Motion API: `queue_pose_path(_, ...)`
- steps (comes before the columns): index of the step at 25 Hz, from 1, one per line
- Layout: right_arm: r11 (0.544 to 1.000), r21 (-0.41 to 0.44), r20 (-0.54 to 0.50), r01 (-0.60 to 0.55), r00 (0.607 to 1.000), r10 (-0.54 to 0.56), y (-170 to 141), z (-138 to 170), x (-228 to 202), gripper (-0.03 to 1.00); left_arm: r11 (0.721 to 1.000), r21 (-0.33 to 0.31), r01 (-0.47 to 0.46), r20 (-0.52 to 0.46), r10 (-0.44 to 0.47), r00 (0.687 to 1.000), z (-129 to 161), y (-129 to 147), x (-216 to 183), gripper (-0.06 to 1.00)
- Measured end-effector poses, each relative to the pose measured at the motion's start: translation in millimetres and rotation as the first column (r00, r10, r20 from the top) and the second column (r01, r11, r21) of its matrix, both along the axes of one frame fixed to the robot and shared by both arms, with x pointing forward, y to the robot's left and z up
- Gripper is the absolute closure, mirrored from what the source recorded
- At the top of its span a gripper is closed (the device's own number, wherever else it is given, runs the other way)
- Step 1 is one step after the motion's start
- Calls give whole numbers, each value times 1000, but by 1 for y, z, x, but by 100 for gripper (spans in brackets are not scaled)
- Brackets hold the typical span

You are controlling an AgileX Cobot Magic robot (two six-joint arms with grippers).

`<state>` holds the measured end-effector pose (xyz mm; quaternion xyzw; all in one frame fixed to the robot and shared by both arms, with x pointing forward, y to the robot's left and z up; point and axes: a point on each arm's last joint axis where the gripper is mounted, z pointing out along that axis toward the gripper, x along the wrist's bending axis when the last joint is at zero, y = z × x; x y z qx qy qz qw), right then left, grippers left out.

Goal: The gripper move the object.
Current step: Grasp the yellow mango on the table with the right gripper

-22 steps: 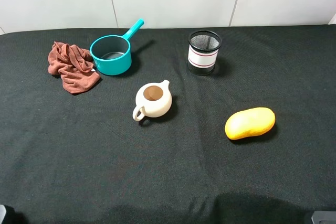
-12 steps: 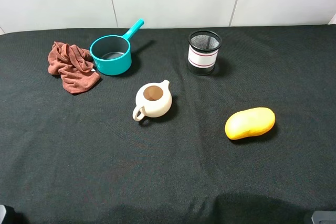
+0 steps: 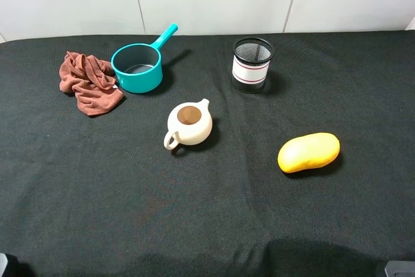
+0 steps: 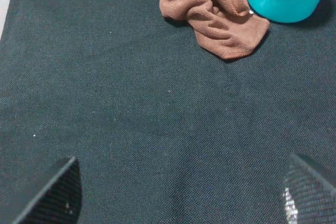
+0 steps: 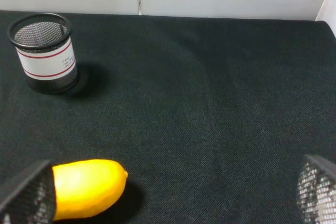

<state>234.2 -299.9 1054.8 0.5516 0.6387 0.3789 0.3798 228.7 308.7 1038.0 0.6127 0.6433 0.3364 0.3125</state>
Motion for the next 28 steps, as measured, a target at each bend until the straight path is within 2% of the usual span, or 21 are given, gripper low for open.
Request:
queue_pose_path(17, 1000, 2, -3, 1, 1000, -1, 0, 0, 0, 27, 1000, 1, 1, 0, -1, 1000, 0, 0, 0, 18)
queue_pose_path(22, 999, 44, -116, 10, 993, -5, 3, 4, 19, 27, 1000, 1, 1, 0, -1, 1000, 0, 0, 0, 18)
queue_pose_path(28, 999, 50, -295, 17, 956, -2, 9, 19, 64, 27, 1000, 1, 1, 0, -1, 1000, 0, 0, 0, 18)
